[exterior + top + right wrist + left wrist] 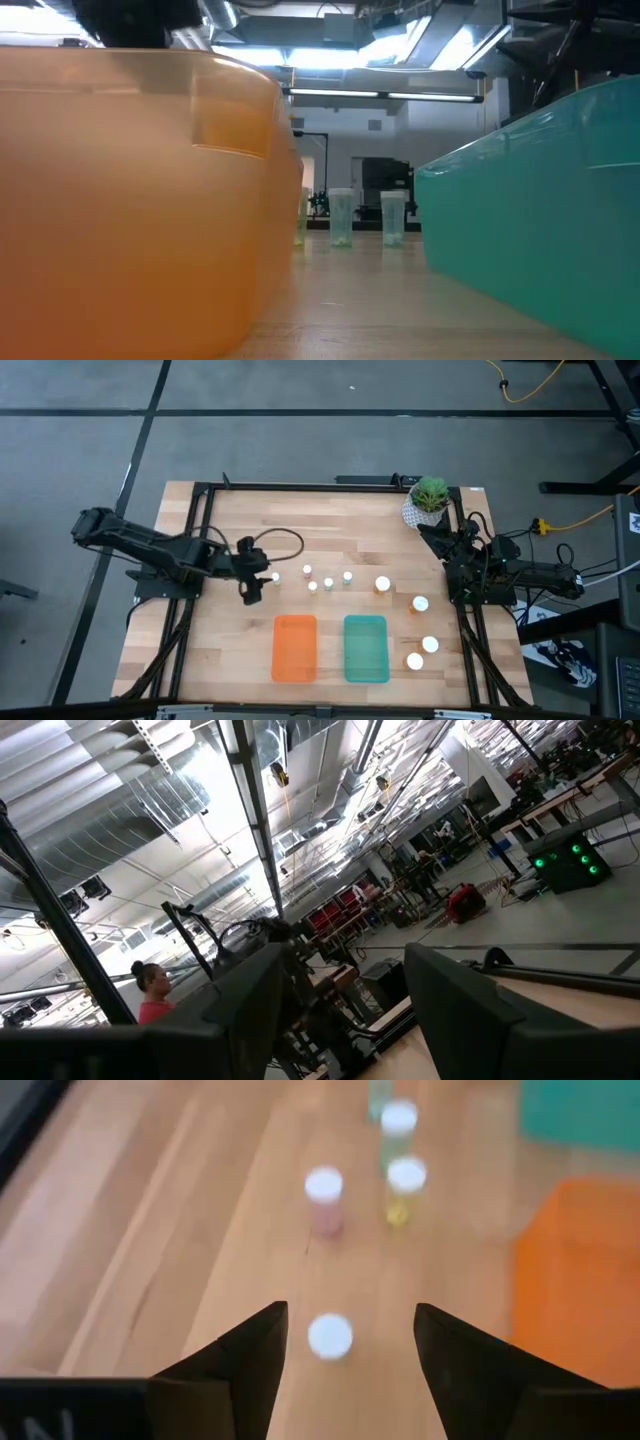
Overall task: Pick and place medicine bottles into bin by pill shape (circle, oval)
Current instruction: Put the left small yellow pill bottle into the orange bin
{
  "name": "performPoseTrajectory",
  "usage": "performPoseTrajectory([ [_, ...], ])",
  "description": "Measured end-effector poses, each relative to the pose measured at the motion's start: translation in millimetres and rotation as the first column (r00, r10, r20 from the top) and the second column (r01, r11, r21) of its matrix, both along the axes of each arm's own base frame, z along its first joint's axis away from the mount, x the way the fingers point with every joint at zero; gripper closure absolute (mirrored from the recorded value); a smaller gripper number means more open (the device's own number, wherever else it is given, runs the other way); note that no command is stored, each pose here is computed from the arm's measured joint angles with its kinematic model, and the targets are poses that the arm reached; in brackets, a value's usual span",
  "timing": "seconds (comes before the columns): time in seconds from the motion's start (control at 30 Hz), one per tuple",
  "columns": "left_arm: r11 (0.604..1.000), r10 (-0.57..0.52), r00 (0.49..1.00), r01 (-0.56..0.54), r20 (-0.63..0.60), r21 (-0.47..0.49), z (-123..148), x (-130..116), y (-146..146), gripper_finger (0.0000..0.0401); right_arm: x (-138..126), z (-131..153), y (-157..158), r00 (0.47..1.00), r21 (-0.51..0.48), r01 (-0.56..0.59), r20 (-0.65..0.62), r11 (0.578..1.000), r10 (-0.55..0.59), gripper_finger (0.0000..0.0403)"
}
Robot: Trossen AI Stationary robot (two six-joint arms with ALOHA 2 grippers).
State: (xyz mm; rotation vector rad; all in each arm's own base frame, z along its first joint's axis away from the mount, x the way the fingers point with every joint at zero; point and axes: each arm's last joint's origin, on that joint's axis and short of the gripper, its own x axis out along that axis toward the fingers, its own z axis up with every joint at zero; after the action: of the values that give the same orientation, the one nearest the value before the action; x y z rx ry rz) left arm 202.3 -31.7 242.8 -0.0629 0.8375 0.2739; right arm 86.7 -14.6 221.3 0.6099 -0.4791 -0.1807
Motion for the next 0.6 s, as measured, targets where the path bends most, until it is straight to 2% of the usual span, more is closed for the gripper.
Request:
performPoseTrajectory([
  [0.3,1.000,0.011,0.993,-0.008,-0.120,0.024,-24.3,16.0,-2.7,0.0190,0.0,0.0,0.0,1.000,0.000,0.000,0.000,1.000,0.000,0.0190],
  [0.6,0.999,0.039,0.981,-0.033,-0.190,0.030,-39.1,24.7,2.7,0.0189,0.1,-0.2,0.0,1.000,0.000,0.000,-0.002,1.000,0.000,0.0190],
])
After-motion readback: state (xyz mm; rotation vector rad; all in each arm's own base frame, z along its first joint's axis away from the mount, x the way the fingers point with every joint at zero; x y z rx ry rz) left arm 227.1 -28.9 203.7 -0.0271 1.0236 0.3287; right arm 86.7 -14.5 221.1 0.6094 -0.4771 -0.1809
